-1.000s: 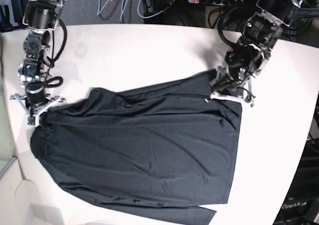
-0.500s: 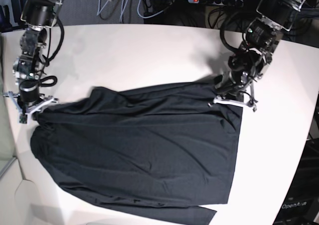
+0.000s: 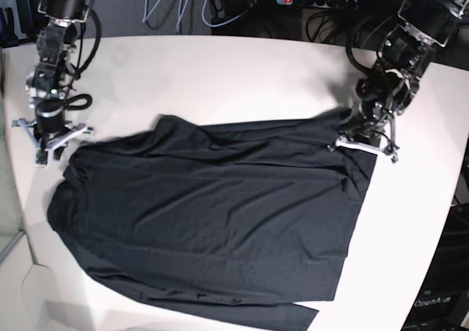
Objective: Fold the T-shirt properly
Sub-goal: 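Open both grippers and raise them away from the shirt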
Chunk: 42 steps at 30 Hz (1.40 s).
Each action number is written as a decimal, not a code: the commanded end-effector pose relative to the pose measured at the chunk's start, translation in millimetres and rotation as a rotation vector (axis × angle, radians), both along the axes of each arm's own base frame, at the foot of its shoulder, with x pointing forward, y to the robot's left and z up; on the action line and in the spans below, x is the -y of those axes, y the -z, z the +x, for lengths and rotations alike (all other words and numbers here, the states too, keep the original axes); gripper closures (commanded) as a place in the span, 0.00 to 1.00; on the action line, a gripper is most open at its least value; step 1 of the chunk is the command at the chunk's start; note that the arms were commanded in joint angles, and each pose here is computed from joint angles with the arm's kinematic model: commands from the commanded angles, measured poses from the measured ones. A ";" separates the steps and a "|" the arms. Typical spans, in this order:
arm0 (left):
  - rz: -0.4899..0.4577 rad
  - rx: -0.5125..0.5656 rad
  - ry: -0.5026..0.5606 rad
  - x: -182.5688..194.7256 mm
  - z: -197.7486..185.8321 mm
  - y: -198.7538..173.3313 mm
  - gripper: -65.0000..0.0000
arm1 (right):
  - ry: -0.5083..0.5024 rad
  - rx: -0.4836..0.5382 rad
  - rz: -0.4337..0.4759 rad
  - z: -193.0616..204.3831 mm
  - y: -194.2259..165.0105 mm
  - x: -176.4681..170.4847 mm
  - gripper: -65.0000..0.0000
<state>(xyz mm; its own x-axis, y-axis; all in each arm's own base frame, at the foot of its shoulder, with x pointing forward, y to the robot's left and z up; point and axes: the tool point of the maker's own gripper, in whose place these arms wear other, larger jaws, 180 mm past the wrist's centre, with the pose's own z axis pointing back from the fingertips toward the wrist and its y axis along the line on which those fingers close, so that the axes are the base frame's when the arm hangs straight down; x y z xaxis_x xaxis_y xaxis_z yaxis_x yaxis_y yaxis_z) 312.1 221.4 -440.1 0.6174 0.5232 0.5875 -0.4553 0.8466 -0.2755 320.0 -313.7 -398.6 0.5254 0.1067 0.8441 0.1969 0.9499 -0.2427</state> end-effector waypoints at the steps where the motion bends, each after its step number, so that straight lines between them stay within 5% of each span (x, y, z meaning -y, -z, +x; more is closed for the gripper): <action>1: 0.011 -0.120 -0.037 -13.9 -23.3 16.8 1.00 | -0.003 0.048 -0.024 5.6 -14.7 5.7 0.96; 11: -0.005 -0.132 -0.022 -12.8 -17.9 11.3 1.00 | -0.001 -0.012 0.006 -20.8 10.1 -5.1 0.96; 21: -0.061 0.014 0.050 19.9 16.4 -36.9 1.00 | -0.007 -0.005 0.007 -27.1 7.4 -12.7 0.97; 29: -0.029 0.063 0.091 13.9 18.5 -61.8 1.00 | -0.009 -0.009 0.004 -31.4 7.7 -13.4 0.97; 42: 0.055 0.031 0.115 -1.4 -1.4 -51.6 1.00 | -0.009 -0.016 0.005 -34.5 9.9 -13.5 0.97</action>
<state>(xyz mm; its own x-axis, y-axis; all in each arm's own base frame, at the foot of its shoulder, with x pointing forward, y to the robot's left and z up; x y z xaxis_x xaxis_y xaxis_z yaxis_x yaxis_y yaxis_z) 300.4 216.7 -400.7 0.6788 0.4342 0.5922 -0.3623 0.8995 -0.2443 277.0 -294.9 -423.9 0.5800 0.0860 0.8101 0.1765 0.9575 -0.2280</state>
